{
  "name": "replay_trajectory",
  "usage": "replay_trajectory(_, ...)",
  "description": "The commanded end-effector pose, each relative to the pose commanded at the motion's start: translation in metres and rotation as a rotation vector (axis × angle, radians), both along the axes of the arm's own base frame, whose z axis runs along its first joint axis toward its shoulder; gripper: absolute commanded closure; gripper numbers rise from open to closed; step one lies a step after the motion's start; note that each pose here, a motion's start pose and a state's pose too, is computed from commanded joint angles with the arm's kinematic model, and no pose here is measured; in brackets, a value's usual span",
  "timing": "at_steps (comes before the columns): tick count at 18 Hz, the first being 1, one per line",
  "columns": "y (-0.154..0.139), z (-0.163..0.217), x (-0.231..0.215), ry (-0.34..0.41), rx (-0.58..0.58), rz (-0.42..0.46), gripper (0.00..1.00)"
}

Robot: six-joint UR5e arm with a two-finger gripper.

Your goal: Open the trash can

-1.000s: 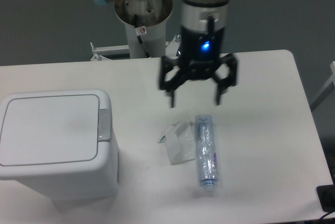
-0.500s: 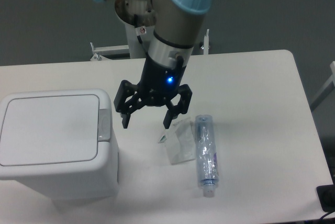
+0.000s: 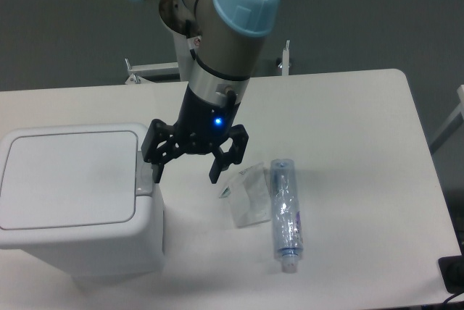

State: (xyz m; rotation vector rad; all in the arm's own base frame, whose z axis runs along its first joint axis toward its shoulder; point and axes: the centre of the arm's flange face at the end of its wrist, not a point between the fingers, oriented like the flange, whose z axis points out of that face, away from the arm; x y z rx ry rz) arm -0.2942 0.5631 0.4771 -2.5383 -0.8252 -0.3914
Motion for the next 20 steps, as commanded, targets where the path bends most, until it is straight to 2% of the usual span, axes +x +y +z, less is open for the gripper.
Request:
replay_trajectory(16,0.004,-0.012,-0.002,-0.002,-0.013,-0.007,0.0)
replay_trajectory(20,0.005,0.004,-0.002,0.017,0.01,-0.01,0.0)
